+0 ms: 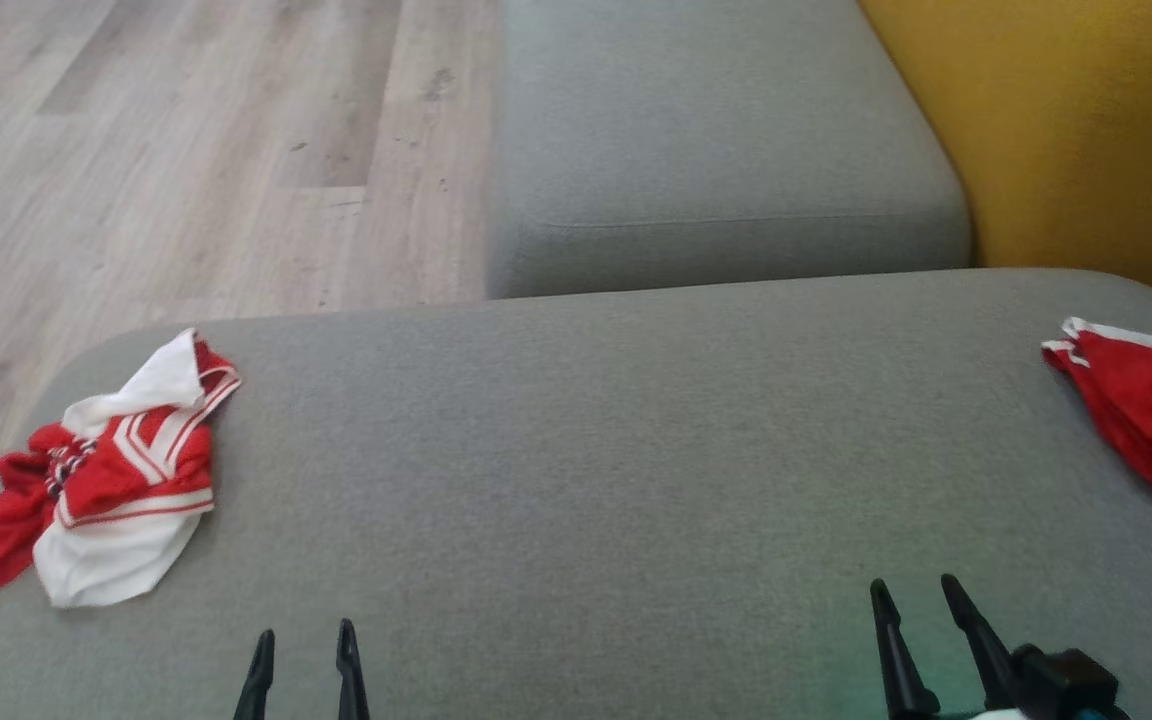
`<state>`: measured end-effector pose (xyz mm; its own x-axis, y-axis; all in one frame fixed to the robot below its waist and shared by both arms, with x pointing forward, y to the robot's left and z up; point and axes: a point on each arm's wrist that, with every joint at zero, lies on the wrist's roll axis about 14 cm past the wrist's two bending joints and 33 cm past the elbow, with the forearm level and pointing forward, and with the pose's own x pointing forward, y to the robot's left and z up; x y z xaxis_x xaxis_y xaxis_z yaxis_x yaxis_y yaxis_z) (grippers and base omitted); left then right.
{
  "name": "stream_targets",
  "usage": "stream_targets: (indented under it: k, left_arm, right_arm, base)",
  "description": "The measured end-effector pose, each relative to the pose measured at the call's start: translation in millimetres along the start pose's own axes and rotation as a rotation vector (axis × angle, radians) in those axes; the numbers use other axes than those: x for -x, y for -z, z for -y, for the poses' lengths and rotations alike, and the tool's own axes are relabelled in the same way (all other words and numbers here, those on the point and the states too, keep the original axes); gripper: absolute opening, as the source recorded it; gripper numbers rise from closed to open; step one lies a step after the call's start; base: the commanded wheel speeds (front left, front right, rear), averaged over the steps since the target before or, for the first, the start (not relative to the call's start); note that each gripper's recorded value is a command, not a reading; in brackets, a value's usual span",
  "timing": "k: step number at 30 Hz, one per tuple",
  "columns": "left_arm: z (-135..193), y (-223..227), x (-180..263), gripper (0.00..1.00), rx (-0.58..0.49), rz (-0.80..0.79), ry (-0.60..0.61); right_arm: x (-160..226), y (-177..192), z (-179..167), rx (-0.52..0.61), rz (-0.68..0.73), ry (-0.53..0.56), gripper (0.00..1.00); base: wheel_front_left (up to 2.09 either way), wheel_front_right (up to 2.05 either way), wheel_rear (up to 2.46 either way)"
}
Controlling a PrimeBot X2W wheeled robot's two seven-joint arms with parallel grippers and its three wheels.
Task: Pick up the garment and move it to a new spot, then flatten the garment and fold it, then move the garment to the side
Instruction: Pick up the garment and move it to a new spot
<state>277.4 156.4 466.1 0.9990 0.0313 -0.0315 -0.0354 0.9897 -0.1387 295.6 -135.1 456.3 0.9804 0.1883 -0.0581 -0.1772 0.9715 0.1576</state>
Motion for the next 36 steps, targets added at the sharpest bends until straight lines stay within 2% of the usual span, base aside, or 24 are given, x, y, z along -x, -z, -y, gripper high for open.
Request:
stream_targets:
  k: [4, 9, 21, 25, 30, 33, 36]
  left_arm:
    - [-10, 0, 4, 1.00, -0.007, 0.005, -0.029]
    - [-32, 0, 15, 1.00, -0.010, 0.011, -0.110]
    - [-113, 1, 71, 1.00, 0.011, 0.021, -0.440]
    - [-138, -10, 77, 1.00, -0.040, 0.035, -0.529]
    - [-157, -64, 36, 1.00, -0.103, 0.158, -0.530]
    - [-157, -98, -16, 1.00, -0.153, 0.223, -0.451]
    - [-157, -112, -80, 1.00, -0.210, 0.212, -0.356]
  right_arm:
    - [-3, 4, -6, -0.001, -0.015, -0.020, 1.00]
    - [-16, 7, -29, 0.009, -0.038, -0.100, 1.00]
    - [-58, 17, -118, 0.035, -0.101, -0.403, 1.00]
    - [-71, 24, -132, 0.031, -0.125, -0.447, 1.00]
    - [-79, 45, -126, 0.072, -0.183, -0.479, 1.00]
    - [-103, 47, -112, 0.122, -0.176, -0.499, 1.00]
    - [-136, 44, -98, 0.154, -0.146, -0.504, 1.00]
  base:
    - [0.00, 0.00, 0.00]
    - [0.00, 0.00, 0.00]
    - [0.00, 0.00, 0.00]
    - [0.00, 0.00, 0.00]
    - [0.00, 0.00, 0.00]
    - [0.00, 0.00, 0.00]
    - [0.00, 0.00, 0.00]
